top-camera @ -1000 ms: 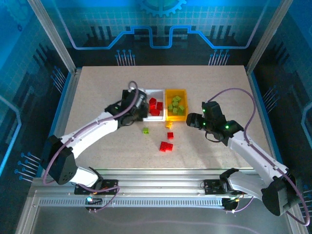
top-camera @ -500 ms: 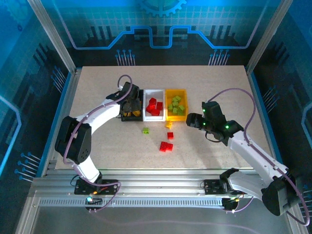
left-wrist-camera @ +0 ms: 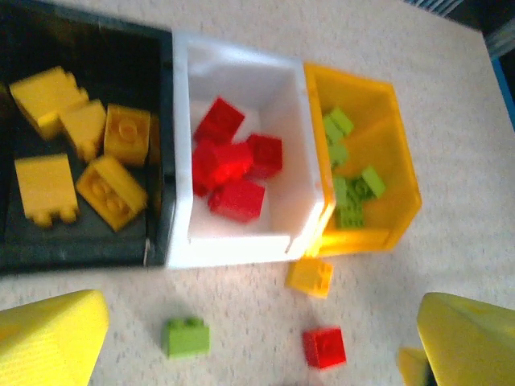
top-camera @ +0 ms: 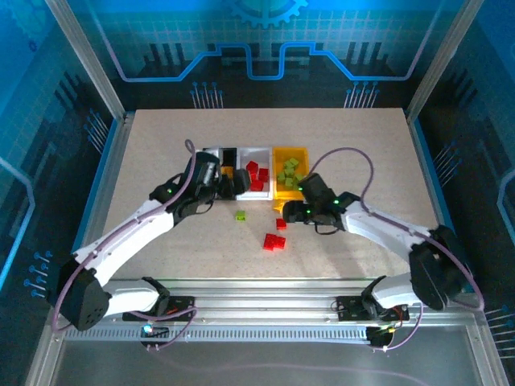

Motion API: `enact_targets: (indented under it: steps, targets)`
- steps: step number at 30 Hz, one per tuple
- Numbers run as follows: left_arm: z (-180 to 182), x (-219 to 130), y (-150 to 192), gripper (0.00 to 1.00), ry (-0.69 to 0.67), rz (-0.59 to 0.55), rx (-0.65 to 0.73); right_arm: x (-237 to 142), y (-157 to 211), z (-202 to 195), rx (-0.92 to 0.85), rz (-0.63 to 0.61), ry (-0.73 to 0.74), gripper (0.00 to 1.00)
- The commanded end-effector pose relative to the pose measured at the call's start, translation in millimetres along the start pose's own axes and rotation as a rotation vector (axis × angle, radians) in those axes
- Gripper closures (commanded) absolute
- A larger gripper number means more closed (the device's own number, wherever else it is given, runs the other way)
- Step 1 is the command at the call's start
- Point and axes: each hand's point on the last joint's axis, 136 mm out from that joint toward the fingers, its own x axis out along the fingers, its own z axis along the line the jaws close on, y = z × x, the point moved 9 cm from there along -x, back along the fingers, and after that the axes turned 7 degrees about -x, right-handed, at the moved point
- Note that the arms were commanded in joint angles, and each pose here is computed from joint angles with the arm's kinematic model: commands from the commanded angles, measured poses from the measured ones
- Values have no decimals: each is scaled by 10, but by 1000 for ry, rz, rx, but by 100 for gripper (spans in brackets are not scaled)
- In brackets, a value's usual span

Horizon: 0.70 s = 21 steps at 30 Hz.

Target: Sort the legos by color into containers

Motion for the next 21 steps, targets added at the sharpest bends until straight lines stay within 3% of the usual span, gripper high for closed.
enact_targets:
  steps: [1,11,21]
  targets:
    - [188,-24,225,1,-16,45,-64,100,-119,262,-54,-22,-13,24]
    - [650,-117,612,1,-115,62,-132,583,1,394,-96,97,108,33]
    - [835,-113,777,1,-151,73,-163,560,-2,422,-126,94,144,65]
